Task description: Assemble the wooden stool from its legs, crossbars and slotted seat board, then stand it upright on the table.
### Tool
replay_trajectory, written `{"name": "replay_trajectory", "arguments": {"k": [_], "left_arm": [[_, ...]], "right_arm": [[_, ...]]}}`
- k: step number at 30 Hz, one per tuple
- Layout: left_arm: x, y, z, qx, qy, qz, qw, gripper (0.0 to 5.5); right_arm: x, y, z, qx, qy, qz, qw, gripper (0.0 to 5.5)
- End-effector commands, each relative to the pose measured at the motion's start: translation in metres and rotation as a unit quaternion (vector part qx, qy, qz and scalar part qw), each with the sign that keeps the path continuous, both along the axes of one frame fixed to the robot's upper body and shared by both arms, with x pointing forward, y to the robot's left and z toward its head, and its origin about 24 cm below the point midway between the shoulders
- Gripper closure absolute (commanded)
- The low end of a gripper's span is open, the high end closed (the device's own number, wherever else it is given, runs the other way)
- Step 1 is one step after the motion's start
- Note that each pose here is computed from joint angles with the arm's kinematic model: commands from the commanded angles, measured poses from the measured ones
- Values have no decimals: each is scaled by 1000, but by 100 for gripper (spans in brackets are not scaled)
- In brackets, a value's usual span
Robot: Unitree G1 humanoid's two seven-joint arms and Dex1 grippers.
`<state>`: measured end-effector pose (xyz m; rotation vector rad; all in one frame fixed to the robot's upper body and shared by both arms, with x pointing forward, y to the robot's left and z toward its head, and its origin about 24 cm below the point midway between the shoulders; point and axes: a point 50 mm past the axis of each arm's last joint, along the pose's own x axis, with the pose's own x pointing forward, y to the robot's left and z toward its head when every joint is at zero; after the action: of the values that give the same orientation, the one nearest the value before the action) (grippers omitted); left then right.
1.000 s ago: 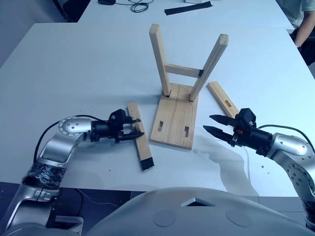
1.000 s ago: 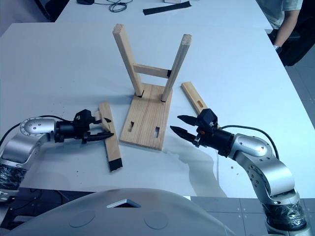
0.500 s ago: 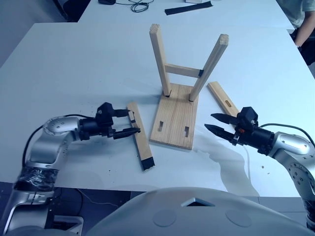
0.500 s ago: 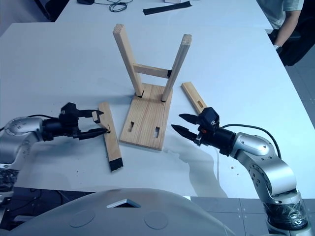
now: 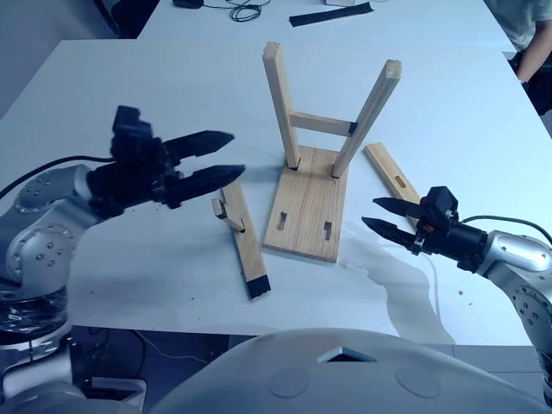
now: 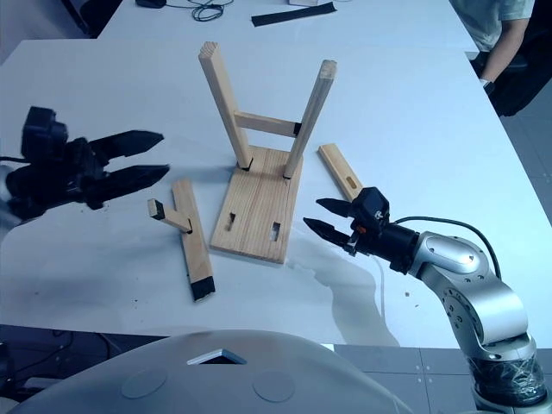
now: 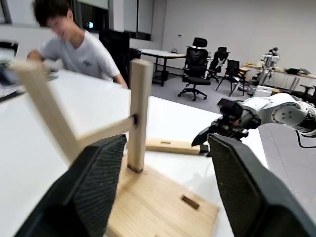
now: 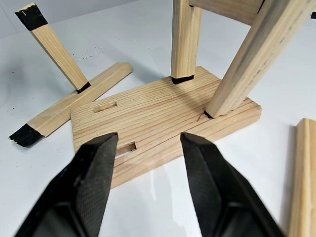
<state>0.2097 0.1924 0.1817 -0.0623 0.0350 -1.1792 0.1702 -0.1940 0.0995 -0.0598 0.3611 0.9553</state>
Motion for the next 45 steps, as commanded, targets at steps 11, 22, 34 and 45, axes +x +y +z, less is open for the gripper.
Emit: {"name": "replay_trajectory", "arguments": {"k": [11,22,34,45], "left_arm": [[-10,-14,-29,35,20,17,999,246],[12,2,9,-37,17,17,999,246],[10,-3,26,-63,18,-5,998,246],[-15,2,-86,-23,144,40,989,246]], "right_arm": [[2,5,-1,1,-12,-3,1000,319],[4,6,3,1,-20,-7,1000,319],[1,8,5,4,-23,-5,1000,319],[2,5,5,-11,-1,35,999,319]]}}
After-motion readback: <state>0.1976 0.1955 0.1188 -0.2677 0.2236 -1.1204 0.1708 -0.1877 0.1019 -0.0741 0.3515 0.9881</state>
